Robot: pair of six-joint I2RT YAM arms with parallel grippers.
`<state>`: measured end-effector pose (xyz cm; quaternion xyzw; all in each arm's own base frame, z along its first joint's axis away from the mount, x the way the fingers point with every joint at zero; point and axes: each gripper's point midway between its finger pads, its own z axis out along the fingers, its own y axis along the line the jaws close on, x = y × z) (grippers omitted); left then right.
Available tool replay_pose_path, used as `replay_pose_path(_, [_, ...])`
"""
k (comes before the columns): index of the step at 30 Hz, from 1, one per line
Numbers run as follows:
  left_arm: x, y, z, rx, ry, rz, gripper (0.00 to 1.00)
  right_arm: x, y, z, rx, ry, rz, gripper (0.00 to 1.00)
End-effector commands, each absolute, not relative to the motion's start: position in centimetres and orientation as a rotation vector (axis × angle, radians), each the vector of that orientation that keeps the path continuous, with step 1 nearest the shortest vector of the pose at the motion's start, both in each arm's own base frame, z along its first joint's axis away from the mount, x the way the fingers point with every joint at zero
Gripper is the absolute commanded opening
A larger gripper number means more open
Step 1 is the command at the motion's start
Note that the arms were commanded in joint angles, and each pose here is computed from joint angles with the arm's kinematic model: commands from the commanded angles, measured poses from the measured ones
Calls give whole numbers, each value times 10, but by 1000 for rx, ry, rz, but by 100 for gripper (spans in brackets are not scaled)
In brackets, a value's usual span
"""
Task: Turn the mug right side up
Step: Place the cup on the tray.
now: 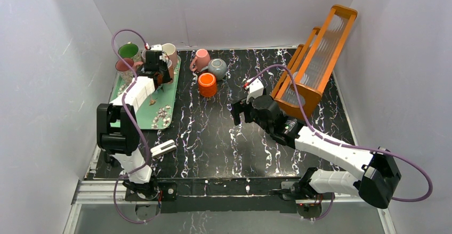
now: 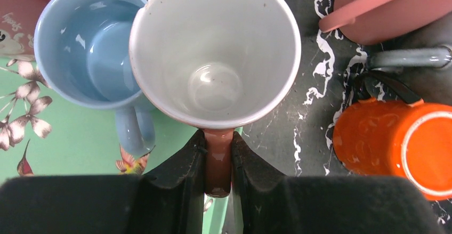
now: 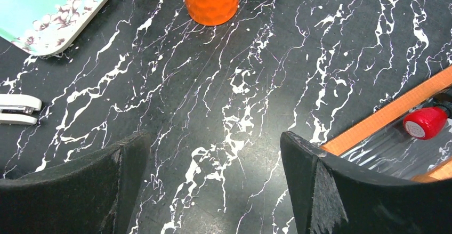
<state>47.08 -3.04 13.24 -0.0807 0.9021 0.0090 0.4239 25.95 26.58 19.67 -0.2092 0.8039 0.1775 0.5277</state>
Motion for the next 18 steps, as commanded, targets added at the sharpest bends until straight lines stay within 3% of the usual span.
replay_pose_path(1, [502, -30, 166, -188, 2130, 4, 0, 263, 276, 216, -487, 1861, 474, 99])
replay_pose_path(13, [512, -28, 126, -162, 2184, 44, 3, 264, 274, 219, -477, 1861, 464, 99])
replay_pose_path(18, [515, -24, 118, -164, 2196, 69, 11, 262, 274, 221, -475, 1858, 477, 99])
